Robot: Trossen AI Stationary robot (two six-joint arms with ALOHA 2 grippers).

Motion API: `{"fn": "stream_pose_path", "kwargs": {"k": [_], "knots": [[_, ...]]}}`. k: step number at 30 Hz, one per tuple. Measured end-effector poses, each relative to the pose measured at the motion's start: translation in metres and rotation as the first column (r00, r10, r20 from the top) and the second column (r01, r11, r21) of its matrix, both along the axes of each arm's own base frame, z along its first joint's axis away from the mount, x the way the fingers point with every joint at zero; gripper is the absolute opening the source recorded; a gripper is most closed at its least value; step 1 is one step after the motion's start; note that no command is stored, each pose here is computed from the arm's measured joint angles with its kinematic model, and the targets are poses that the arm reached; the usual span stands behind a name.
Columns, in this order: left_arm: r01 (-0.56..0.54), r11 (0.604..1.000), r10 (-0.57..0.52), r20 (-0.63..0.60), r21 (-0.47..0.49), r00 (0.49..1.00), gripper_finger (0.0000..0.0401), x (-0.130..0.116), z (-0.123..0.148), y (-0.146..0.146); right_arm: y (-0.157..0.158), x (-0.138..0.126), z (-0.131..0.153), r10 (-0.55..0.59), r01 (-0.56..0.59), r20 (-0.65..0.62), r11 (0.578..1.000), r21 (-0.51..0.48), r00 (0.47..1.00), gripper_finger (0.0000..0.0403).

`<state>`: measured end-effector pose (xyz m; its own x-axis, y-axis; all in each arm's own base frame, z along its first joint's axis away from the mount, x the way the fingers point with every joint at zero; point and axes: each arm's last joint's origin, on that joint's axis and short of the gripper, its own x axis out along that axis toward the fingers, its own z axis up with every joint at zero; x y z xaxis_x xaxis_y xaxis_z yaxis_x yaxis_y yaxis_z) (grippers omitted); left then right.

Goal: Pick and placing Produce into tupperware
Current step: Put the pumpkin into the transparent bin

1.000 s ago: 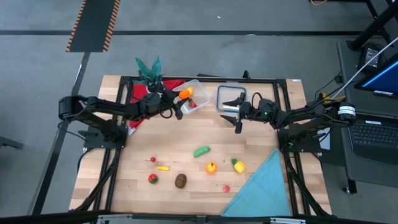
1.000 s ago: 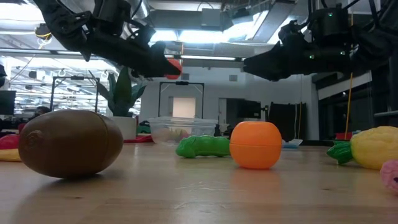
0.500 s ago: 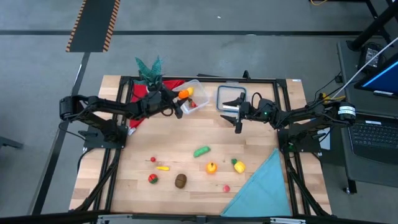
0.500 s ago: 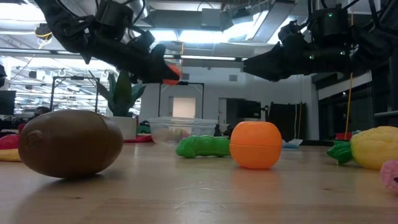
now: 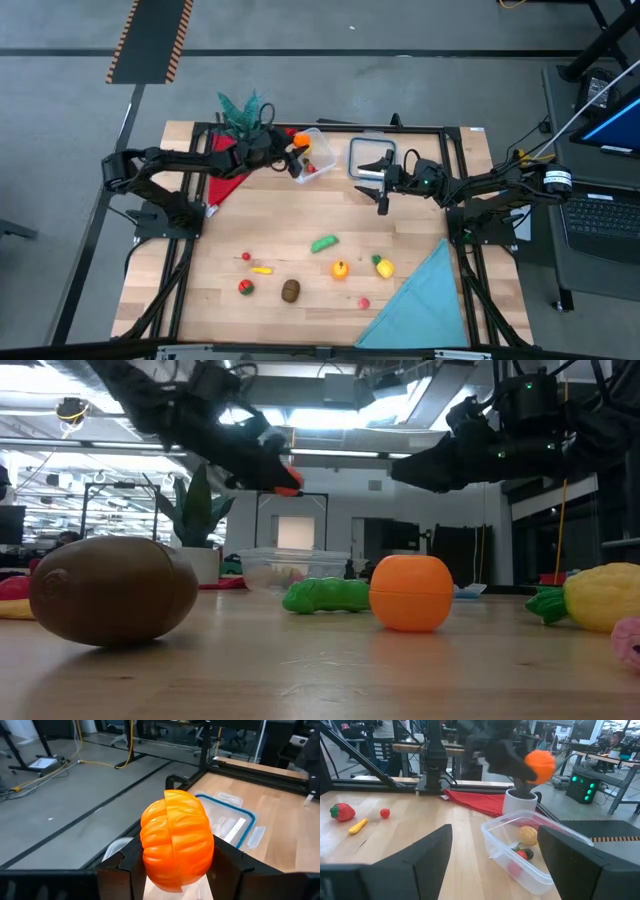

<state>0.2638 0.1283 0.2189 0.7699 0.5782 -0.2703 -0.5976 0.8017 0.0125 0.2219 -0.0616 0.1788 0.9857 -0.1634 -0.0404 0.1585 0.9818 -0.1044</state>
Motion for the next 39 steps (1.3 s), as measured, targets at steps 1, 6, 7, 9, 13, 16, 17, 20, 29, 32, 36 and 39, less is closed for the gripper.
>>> {"fn": "stream_pose_path", "kwargs": {"k": [1, 6, 7, 9, 13, 16, 17, 20, 29, 32, 36, 39], "knots": [[0.004, 1.000, -0.004, -0.002, -0.002, 1.000, 0.0152, 0.004, 0.000, 0.004, 0.000, 0.000, 0.000, 0.000, 0.000, -0.004, 1.000, 0.001, 1.000, 0.0294], [0.004, 1.000, -0.004, -0.035, -0.001, 0.999, 0.0152, 0.019, -0.001, 0.023, -0.001, 0.000, -0.002, -0.002, 0.002, -0.016, 1.000, 0.006, 1.000, 0.0294], [0.006, 1.000, -0.006, -0.031, -0.001, 0.999, 0.0152, 0.020, 0.001, 0.025, -0.001, 0.000, -0.002, -0.003, 0.003, -0.018, 1.000, 0.006, 1.000, 0.0294], [0.018, 1.000, -0.018, -0.021, -0.002, 1.000, 0.0152, 0.023, 0.004, 0.029, -0.001, 0.000, -0.002, -0.004, 0.004, -0.022, 1.000, 0.007, 1.000, 0.0294], [0.027, 0.998, -0.031, -0.087, -0.048, 0.996, 0.0152, 0.023, 0.004, 0.032, -0.001, 0.000, -0.003, -0.002, 0.003, -0.034, 1.000, 0.008, 0.999, 0.0294], [0.021, 0.996, -0.034, -0.154, -0.087, 0.988, 0.0152, 0.024, 0.006, 0.033, -0.001, -0.001, -0.004, -0.002, 0.002, -0.040, 1.000, 0.008, 0.999, 0.0294], [0.020, 0.995, -0.036, -0.168, -0.096, 0.985, 0.0152, 0.025, 0.009, 0.033, -0.001, -0.001, -0.004, -0.001, 0.002, -0.042, 1.000, 0.007, 0.999, 0.0294], [0.034, 0.990, -0.065, -0.224, -0.140, 0.972, 0.0152, 0.027, 0.017, 0.032, -0.001, -0.001, -0.004, -0.001, 0.001, -0.045, 1.000, 0.005, 0.999, 0.0294], [0.042, 0.968, -0.126, -0.335, -0.249, 0.934, 0.0152, 0.026, 0.030, 0.030, -0.001, -0.001, -0.005, 0.000, 0.000, -0.053, 1.000, 0.002, 0.999, 0.0294], [0.046, 0.963, -0.141, -0.346, -0.266, 0.928, 0.0152, 0.026, 0.030, 0.029, -0.001, -0.001, -0.006, 0.000, 0.000, -0.059, 1.000, 0.004, 0.998, 0.0294], [0.040, 0.962, -0.135, -0.343, -0.271, 0.930, 0.0152, 0.026, 0.030, 0.029, -0.001, -0.001, -0.006, 0.000, 0.000, -0.058, 1.000, 0.006, 0.998, 0.0294], [0.033, 0.960, -0.132, -0.347, -0.279, 0.929, 0.0152, 0.027, 0.028, 0.030, -0.001, -0.001, -0.006, 0.000, 0.000, -0.058, 1.000, 0.006, 0.998, 0.0294]]}}
